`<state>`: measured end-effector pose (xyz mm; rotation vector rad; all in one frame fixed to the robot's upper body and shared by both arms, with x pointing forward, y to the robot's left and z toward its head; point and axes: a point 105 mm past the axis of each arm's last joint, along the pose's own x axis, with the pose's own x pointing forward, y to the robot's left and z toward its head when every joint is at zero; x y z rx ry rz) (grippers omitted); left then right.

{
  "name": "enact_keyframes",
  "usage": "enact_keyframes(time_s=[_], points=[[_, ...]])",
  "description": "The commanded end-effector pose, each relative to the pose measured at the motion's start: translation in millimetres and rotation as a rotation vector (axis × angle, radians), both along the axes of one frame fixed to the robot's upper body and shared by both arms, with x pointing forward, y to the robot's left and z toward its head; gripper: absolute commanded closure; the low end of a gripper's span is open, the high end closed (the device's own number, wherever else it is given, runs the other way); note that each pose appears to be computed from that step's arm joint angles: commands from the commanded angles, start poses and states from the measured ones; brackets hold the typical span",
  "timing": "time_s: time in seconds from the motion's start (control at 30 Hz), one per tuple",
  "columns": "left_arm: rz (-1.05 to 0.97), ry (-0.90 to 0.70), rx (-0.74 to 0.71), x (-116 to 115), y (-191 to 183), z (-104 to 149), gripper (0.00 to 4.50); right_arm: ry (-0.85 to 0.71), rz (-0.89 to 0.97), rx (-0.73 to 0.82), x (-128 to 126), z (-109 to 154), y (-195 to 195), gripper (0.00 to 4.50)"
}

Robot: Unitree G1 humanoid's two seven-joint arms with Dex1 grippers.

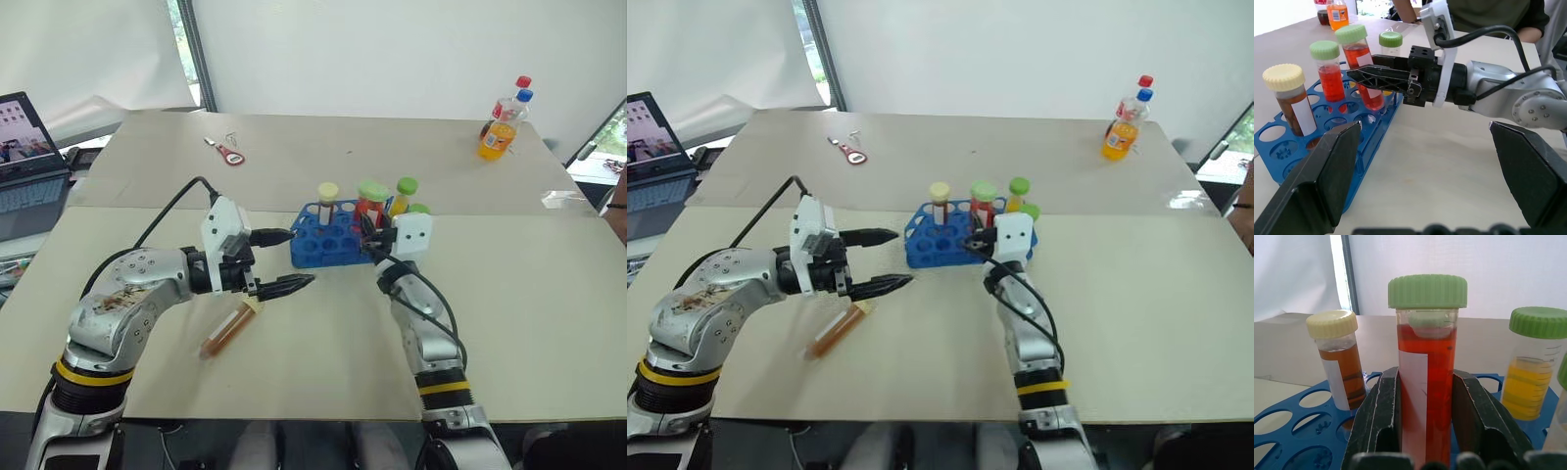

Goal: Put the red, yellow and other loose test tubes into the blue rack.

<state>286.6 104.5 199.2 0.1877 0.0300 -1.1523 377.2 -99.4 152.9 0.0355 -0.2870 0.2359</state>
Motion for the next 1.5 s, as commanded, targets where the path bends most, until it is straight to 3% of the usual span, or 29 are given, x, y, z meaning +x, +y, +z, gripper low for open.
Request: enact_keyframes(time_s=[0.03,0.1,0.3,0.57,0.7,0.87,1.13,1.4,1.5], points=[[0.041,-0.049,-0.010,2,-2,13,0.00,-0.038,0.001,0.024,-7,2,0,3.48],[0.068,-0.051,-0.003,5,-1,14,0.00,-0.043,0.005,0.020,-9,2,-1,2.44],[0.141,-0.067,0.043,11,3,24,0.00,-0.030,0.015,-0.059,-21,2,-10,0.40],[0.205,0.092,0.364,-6,36,9,0.00,0.054,0.255,-0.298,-73,3,-31,0.40],[0.246,0.338,0.517,-29,59,-14,0.00,0.136,0.554,-0.469,-101,14,-22,0.40],[0.278,0.474,0.655,-46,75,-43,0.00,0.211,0.837,-0.588,-127,26,-4,0.40],[0.380,0.533,0.703,-28,77,-79,0.00,0.253,1.026,-0.641,-145,38,7,0.40],[0.432,0.530,0.665,4,61,-83,0.00,0.288,1.037,-0.648,-153,36,5,0.40],[0.405,0.536,0.688,3,56,-86,0.00,0.290,1.029,-0.644,-154,36,5,0.40]])
